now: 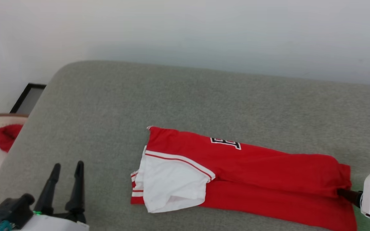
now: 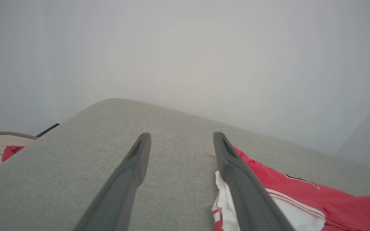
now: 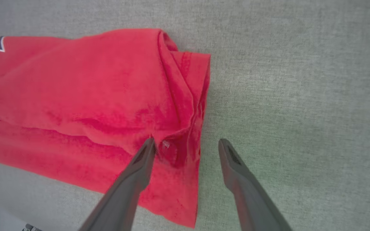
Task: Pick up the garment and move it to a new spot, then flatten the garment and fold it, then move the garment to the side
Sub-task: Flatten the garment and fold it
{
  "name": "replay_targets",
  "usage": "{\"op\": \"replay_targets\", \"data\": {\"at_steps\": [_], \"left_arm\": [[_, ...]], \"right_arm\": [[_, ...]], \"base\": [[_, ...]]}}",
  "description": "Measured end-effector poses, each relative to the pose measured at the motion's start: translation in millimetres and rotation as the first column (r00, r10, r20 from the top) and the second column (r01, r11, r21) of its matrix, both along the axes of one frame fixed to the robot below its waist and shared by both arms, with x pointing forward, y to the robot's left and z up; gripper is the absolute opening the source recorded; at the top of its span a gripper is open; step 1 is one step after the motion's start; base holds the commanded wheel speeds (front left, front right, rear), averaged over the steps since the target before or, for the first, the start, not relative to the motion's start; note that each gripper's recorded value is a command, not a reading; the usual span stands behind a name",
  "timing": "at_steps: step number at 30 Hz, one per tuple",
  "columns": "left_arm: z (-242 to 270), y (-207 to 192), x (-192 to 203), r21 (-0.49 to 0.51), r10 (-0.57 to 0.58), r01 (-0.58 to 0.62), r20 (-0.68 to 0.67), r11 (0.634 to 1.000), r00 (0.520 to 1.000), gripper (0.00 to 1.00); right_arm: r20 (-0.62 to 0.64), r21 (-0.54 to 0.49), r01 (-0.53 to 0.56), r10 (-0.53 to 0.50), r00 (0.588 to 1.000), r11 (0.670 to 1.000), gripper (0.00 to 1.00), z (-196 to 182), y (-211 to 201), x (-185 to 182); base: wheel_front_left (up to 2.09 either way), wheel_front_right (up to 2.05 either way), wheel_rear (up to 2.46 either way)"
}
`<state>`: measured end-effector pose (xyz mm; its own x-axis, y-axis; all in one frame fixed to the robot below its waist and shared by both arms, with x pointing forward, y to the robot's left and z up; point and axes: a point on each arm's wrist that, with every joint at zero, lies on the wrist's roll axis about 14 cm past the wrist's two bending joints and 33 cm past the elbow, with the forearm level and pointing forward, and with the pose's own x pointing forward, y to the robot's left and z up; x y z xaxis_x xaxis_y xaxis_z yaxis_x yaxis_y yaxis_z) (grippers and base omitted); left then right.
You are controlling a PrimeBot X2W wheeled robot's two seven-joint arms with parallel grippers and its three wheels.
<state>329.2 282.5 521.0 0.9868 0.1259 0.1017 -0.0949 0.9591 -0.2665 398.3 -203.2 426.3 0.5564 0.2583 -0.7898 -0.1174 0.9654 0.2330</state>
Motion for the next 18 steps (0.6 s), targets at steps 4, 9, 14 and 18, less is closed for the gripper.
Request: {"op": "replay_targets", "data": {"at_steps": [4,9,14,18], "left_arm": [[-7,1,2,-0.016,0.025,-0.026,-0.013,1.0,1.0,1.0],[-14,0,4,-0.022,0.03,-0.031,-0.036,0.999,0.999,1.0],[-20,3,3,-0.02,0.045,-0.046,-0.055,0.999,0.997,1.0],[-21,5,3,-0.026,0.056,-0.057,-0.057,0.998,0.997,1.0]], "right_arm": [[-0.069,0.019,-0.01,0.012,0.998,1.0,1.0,-18,12,6],[-0.183,0.037,-0.05,0.056,0.981,0.998,0.0,-38,25,5],[-0.223,0.042,-0.074,0.081,0.971,0.996,0.0,-45,30,10],[-0.227,0.056,-0.058,0.069,0.971,0.997,0.0,-44,30,15]], "base": [[0.0,0.0,0.0],[0.0,0.0,0.0],[0.0,0.0,0.0],[0.0,0.0,0.0]]}}
